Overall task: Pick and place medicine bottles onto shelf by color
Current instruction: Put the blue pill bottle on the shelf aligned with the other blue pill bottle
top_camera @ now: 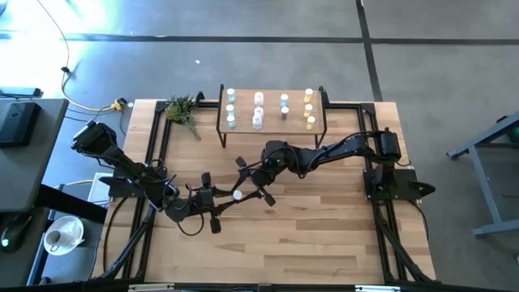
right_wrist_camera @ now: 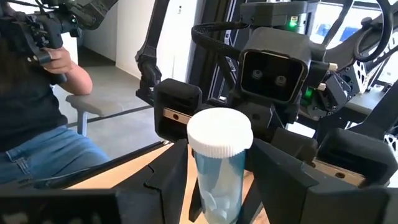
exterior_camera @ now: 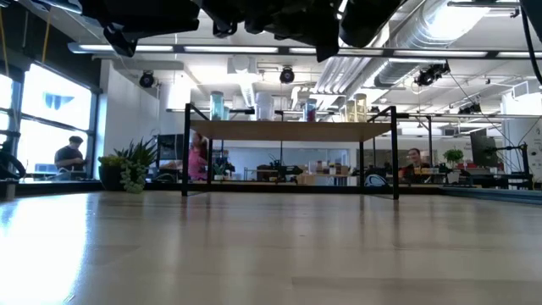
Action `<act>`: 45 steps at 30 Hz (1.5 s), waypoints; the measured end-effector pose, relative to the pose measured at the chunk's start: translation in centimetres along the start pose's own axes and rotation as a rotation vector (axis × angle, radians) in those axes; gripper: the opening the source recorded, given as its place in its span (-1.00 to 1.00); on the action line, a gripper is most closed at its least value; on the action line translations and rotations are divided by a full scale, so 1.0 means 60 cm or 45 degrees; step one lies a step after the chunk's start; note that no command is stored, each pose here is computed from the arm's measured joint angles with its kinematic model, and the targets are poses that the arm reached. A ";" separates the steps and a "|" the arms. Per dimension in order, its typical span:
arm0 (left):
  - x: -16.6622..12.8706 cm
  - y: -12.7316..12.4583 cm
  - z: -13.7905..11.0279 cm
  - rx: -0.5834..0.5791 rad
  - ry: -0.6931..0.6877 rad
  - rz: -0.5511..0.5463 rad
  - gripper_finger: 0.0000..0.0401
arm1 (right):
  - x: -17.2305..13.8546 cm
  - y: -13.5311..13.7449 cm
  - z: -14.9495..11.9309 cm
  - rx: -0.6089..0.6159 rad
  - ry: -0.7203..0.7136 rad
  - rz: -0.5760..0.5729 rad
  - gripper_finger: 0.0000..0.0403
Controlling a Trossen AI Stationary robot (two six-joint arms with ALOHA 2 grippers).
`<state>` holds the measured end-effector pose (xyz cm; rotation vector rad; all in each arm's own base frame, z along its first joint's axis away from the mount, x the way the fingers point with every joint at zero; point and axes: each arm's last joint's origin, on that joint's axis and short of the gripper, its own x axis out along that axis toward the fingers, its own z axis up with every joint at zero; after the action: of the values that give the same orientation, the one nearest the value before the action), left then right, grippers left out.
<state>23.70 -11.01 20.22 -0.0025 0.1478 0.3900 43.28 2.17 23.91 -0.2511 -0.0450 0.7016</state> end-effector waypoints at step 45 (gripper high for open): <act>0.000 0.001 0.000 0.158 0.007 -0.020 -0.03 | -0.006 -0.002 0.000 0.078 0.032 0.008 -0.53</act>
<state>23.71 -10.97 20.21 0.1175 0.1771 0.3643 43.08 1.85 23.98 -0.2014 0.0016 0.7044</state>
